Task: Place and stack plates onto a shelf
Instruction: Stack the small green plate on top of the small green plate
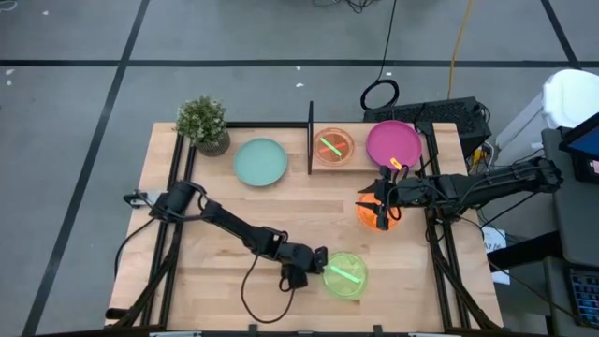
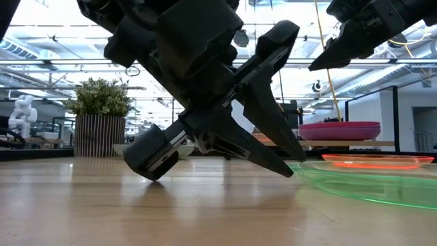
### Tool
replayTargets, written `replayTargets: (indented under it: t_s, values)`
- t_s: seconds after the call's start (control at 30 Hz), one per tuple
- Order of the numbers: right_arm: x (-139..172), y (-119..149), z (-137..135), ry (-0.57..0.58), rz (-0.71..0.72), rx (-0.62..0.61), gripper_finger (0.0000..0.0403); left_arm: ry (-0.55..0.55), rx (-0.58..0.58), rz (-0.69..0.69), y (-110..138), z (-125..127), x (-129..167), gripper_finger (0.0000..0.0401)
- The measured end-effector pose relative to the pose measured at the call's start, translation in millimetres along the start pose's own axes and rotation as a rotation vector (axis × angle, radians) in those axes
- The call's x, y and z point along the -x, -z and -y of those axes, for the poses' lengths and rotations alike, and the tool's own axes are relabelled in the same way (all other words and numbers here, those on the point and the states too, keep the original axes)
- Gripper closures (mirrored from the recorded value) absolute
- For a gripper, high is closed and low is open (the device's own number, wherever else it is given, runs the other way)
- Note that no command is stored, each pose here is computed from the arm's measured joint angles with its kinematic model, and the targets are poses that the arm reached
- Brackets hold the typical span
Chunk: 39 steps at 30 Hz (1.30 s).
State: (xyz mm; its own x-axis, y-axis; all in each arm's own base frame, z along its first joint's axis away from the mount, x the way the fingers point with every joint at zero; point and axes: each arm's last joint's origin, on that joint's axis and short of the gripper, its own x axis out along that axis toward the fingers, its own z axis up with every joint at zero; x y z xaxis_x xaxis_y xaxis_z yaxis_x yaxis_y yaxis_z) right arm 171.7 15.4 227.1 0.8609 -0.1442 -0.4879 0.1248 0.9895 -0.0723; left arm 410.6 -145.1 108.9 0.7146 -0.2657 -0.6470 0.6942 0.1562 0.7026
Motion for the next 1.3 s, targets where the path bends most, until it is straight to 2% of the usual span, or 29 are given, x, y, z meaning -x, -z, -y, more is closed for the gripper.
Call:
replayTargets:
  t_s: [0.73, 1.0, 1.3]
  values:
    - [0.1, 0.6, 0.0, 0.000, -0.006, 0.004, 0.0255, 0.073, -0.046, -0.036, -17.4, -33.3, 5.6, 0.0326]
    - [0.1, 0.6, 0.0, 0.000, -0.006, 0.004, 0.0255, 0.088, -0.125, -0.043, -15.0, -26.4, 5.0, 0.0325]
    - [0.1, 0.6, 0.1, 0.000, -0.006, 0.004, 0.0255, 0.057, -0.125, -0.049, -16.1, -28.7, 5.0, 0.0325]
